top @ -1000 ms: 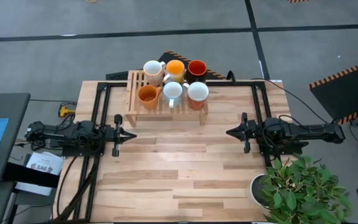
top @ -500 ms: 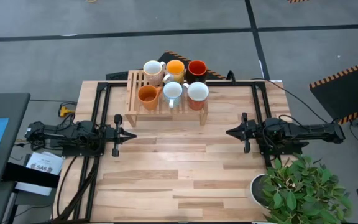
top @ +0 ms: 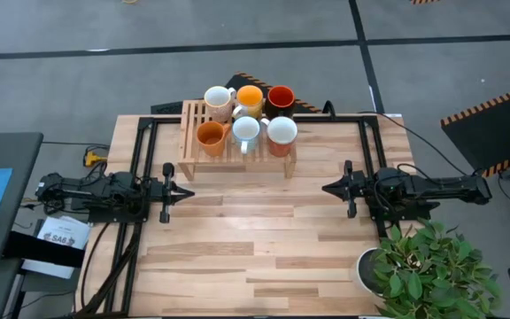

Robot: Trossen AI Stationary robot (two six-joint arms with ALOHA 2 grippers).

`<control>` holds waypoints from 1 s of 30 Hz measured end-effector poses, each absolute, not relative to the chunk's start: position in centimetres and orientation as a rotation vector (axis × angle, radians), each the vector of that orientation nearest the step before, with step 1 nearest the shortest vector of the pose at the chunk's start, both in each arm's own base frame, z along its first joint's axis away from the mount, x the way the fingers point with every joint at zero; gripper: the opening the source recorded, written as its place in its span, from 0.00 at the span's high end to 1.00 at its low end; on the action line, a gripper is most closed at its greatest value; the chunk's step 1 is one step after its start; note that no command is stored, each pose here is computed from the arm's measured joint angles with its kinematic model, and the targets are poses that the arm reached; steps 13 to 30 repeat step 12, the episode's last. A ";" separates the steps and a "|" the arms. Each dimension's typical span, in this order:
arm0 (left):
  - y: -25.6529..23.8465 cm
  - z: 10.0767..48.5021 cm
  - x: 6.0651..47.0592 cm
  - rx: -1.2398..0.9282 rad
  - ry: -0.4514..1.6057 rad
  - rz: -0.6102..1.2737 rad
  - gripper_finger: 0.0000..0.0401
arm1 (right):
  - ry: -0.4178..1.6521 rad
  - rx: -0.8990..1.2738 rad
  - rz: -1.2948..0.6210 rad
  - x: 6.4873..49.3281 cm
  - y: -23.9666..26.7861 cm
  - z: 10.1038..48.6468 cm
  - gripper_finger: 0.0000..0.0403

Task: Place coffee mugs
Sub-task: Return to Home Position

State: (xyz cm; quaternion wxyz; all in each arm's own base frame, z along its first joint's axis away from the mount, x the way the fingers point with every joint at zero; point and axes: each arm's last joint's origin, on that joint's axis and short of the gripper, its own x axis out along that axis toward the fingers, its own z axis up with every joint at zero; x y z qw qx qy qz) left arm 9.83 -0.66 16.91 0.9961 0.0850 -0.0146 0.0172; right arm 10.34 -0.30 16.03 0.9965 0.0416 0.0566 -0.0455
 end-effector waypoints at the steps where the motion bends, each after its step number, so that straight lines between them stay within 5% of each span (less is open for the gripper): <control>1: -0.7 16.9 9.8 0.170 -0.029 0.034 1.00 | 0.113 0.083 -0.091 10.3 -0.3 16.0 0.89; 30: -0.7 16.9 9.8 0.172 -0.029 0.034 1.00 | 0.113 0.083 -0.091 10.3 -0.3 16.0 0.89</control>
